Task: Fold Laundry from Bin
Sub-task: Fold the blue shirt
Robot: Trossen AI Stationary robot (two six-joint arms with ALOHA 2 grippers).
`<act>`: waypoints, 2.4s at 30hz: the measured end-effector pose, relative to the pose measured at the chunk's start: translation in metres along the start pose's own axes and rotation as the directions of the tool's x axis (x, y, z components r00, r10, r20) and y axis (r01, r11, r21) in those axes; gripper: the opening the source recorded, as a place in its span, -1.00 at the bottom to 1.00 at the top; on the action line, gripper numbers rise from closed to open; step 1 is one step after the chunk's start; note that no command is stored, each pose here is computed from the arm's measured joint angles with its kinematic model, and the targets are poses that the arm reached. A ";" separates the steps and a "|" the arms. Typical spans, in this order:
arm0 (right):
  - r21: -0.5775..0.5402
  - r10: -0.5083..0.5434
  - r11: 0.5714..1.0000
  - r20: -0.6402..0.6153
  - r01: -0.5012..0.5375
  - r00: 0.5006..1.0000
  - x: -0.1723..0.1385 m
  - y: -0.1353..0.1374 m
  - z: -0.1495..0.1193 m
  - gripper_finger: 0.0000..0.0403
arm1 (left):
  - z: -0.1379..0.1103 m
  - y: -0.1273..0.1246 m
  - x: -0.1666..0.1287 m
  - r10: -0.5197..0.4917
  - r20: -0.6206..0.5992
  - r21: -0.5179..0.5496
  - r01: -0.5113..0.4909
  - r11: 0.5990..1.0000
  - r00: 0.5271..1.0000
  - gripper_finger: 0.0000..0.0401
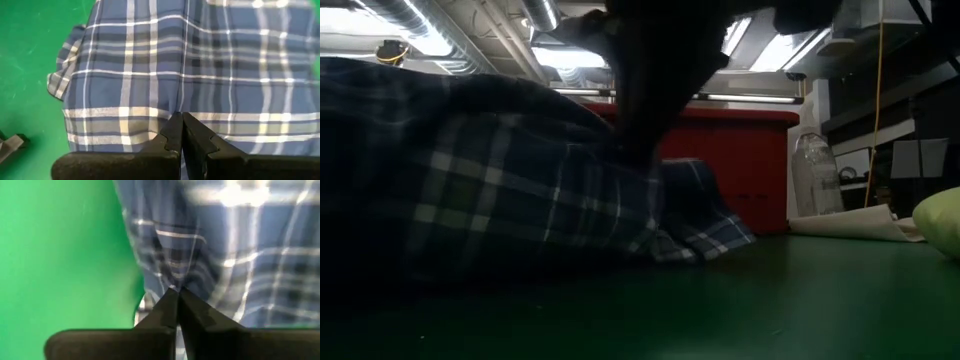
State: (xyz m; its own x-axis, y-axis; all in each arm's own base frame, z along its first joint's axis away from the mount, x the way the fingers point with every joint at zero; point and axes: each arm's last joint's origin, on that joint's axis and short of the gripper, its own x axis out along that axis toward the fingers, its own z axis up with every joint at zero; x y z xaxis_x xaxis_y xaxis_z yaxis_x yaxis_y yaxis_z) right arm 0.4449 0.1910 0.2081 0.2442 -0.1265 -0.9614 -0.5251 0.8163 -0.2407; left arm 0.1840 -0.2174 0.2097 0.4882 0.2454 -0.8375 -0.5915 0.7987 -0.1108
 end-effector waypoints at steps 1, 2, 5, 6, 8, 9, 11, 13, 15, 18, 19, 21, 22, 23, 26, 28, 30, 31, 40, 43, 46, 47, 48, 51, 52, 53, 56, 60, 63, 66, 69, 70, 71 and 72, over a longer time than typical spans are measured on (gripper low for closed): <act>-0.004 0.004 1.000 -0.018 -0.004 1.000 0.000 0.000 -0.002 -0.92 | -0.001 0.000 0.002 0.009 -0.003 0.002 -0.009 1.000 1.000 -1.00; -0.007 0.007 1.000 -0.035 -0.008 0.999 0.000 0.001 -0.003 -0.93 | -0.002 -0.001 0.004 0.018 -0.005 0.007 -0.018 1.000 1.000 -1.00; -0.018 0.015 1.000 -0.083 -0.017 0.996 0.000 0.002 -0.008 -0.97 | -0.006 -0.001 0.008 0.041 -0.008 0.022 -0.041 0.999 0.999 -1.00; -0.020 0.017 1.000 -0.094 -0.019 0.995 0.000 0.002 -0.009 -0.98 | -0.006 -0.002 0.010 0.047 -0.008 0.025 -0.047 0.999 0.999 -1.00; -0.023 0.020 0.999 -0.110 -0.023 0.994 -0.001 0.002 -0.011 -0.98 | -0.008 -0.002 0.012 0.058 -0.007 0.030 -0.057 0.998 0.998 -1.00; -0.024 0.021 0.999 -0.113 -0.023 0.993 -0.001 0.002 -0.011 -0.96 | -0.008 -0.002 0.013 0.062 -0.007 0.031 -0.061 0.998 0.998 -1.00; -0.023 0.020 0.999 -0.112 -0.023 0.993 -0.001 0.002 -0.011 -0.93 | -0.008 -0.002 0.014 0.065 -0.008 0.034 -0.065 0.997 0.998 -1.00; -0.024 0.020 0.999 -0.112 -0.023 0.993 -0.001 0.002 -0.011 -0.89 | -0.008 -0.002 0.014 0.065 -0.008 0.033 -0.064 0.997 0.998 -1.00; -0.024 0.021 0.999 -0.114 -0.023 0.993 -0.001 0.002 -0.011 -0.86 | -0.008 -0.002 0.014 0.065 -0.009 0.034 -0.065 0.997 0.998 -1.00; -0.024 0.021 0.999 -0.113 -0.023 0.993 -0.001 0.002 -0.011 -0.82 | -0.009 -0.002 0.013 0.064 -0.009 0.037 -0.063 0.997 0.998 -1.00; -0.024 0.021 0.999 -0.114 -0.024 0.993 -0.001 0.002 -0.011 -0.80 | -0.009 -0.002 0.013 0.063 -0.010 0.039 -0.062 0.997 0.998 -1.00; -0.024 0.021 0.999 -0.113 -0.023 0.993 -0.001 0.002 -0.011 -0.74 | -0.009 -0.002 0.013 0.061 -0.011 0.039 -0.060 0.997 0.998 -1.00; -0.024 0.021 0.999 -0.113 -0.023 0.993 -0.001 0.002 -0.011 -0.70 | -0.009 -0.002 0.012 0.060 -0.013 0.038 -0.059 0.998 0.998 -1.00; -0.024 0.021 0.999 -0.114 -0.024 0.993 -0.001 0.002 -0.011 -0.65 | -0.009 -0.002 0.012 0.058 -0.019 0.037 -0.057 0.998 0.998 -1.00; -0.024 0.021 0.999 -0.115 -0.024 0.993 -0.001 0.002 -0.011 -0.49 | -0.009 -0.001 0.010 0.053 -0.047 0.034 -0.052 0.998 0.997 -1.00; -0.026 0.031 0.999 -0.124 -0.034 0.992 -0.001 0.002 -0.012 -0.41 | -0.009 -0.002 0.009 0.052 -0.067 0.034 -0.050 0.998 0.996 -1.00; -0.022 0.066 0.997 -0.137 -0.070 0.988 -0.007 0.002 -0.014 -0.35 | -0.009 -0.004 0.007 0.041 -0.084 0.032 -0.039 0.999 0.996 -1.00; -0.018 0.091 0.995 -0.135 -0.094 0.987 -0.011 0.001 -0.014 -0.34 | -0.009 -0.005 0.006 0.036 -0.093 0.036 -0.033 0.999 0.995 -1.00; 0.005 0.092 0.996 -0.044 -0.092 0.995 -0.052 -0.005 -0.016 -0.34 | 0.006 -0.025 -0.016 -0.061 -0.068 0.085 0.066 0.994 0.996 -1.00; 0.025 0.042 0.999 -0.018 -0.041 0.999 -0.057 -0.009 -0.015 -0.35 | 0.009 -0.028 -0.020 -0.078 -0.046 0.088 0.082 0.993 0.996 -1.00; 0.044 -0.074 0.996 0.034 0.072 0.997 -0.057 -0.014 -0.009 -0.35 | 0.010 -0.028 -0.020 -0.078 -0.009 0.092 0.079 0.993 0.997 -1.00; 0.056 -0.117 0.992 0.061 0.113 0.991 -0.057 -0.016 -0.006 -0.35 | 0.011 -0.028 -0.020 -0.078 0.014 0.100 0.077 0.992 0.997 -1.00; 0.070 -0.156 0.986 0.096 0.149 0.983 -0.055 -0.019 -0.001 -0.35 | 0.011 -0.028 -0.019 -0.078 0.044 0.112 0.072 0.991 0.996 -1.00; 0.075 -0.219 0.975 0.209 0.207 0.953 -0.045 -0.030 0.014 -0.35 | 0.013 -0.025 -0.016 -0.058 0.154 0.148 0.035 0.988 0.986 -1.00; 0.068 -0.228 0.974 0.235 0.218 0.945 -0.039 -0.035 0.018 -0.35 | 0.013 -0.024 -0.013 -0.052 0.185 0.148 0.025 0.989 0.981 -1.00; 0.060 -0.231 0.973 0.251 0.223 0.940 -0.032 -0.041 0.021 -0.35 | 0.012 -0.022 -0.011 -0.044 0.200 0.145 0.015 0.989 0.979 -1.00; 0.068 -0.229 0.973 0.235 0.219 0.945 -0.015 -0.057 0.019 -0.35 | 0.008 -0.016 0.000 -0.018 0.176 0.143 -0.008 0.990 0.984 -1.00; 0.124 -0.214 0.972 0.131 0.198 0.968 0.011 -0.076 0.009 -0.35 | -0.002 -0.006 0.015 0.008 0.113 0.120 -0.021 0.993 0.994 -1.00; 0.153 -0.177 0.975 0.078 0.164 0.981 0.032 -0.085 0.003 -0.35 | -0.011 0.004 0.027 0.034 0.082 0.114 -0.043 0.993 0.996 -1.00; 0.162 -0.113 0.982 0.069 0.101 0.991 0.049 -0.090 0.000 -0.35 | -0.020 0.015 0.037 0.055 0.051 0.099 -0.060 0.993 0.997 -1.00; 0.166 -0.059 0.985 0.065 0.047 0.996 0.063 -0.093 -0.001 -0.35 | -0.029 0.025 0.048 0.066 0.012 0.077 -0.067 0.995 0.998 -1.00; 0.169 -0.044 0.985 0.067 0.032 0.997 0.065 -0.094 -0.002 -0.35 | -0.031 0.027 0.051 0.063 0.002 0.073 -0.063 0.995 0.998 -1.00; 0.169 -0.036 0.985 0.070 0.024 0.997 0.066 -0.094 -0.002 -0.35 | -0.033 0.029 0.054 0.059 -0.010 0.071 -0.058 0.996 0.998 -1.00; 0.169 -0.031 0.986 0.071 0.019 0.997 0.066 -0.094 -0.002 -0.35 | -0.034 0.031 0.056 0.059 -0.019 0.070 -0.057 0.996 0.998 -1.00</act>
State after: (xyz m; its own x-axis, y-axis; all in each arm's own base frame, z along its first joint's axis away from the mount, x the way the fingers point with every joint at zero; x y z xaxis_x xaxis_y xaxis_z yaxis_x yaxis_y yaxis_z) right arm 0.5086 0.1048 0.1671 0.3177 -0.1115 -0.9416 -0.3755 0.8971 -0.2329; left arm 0.1711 -0.1982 0.1416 0.4406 0.2816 -0.8524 -0.5717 0.8201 -0.0247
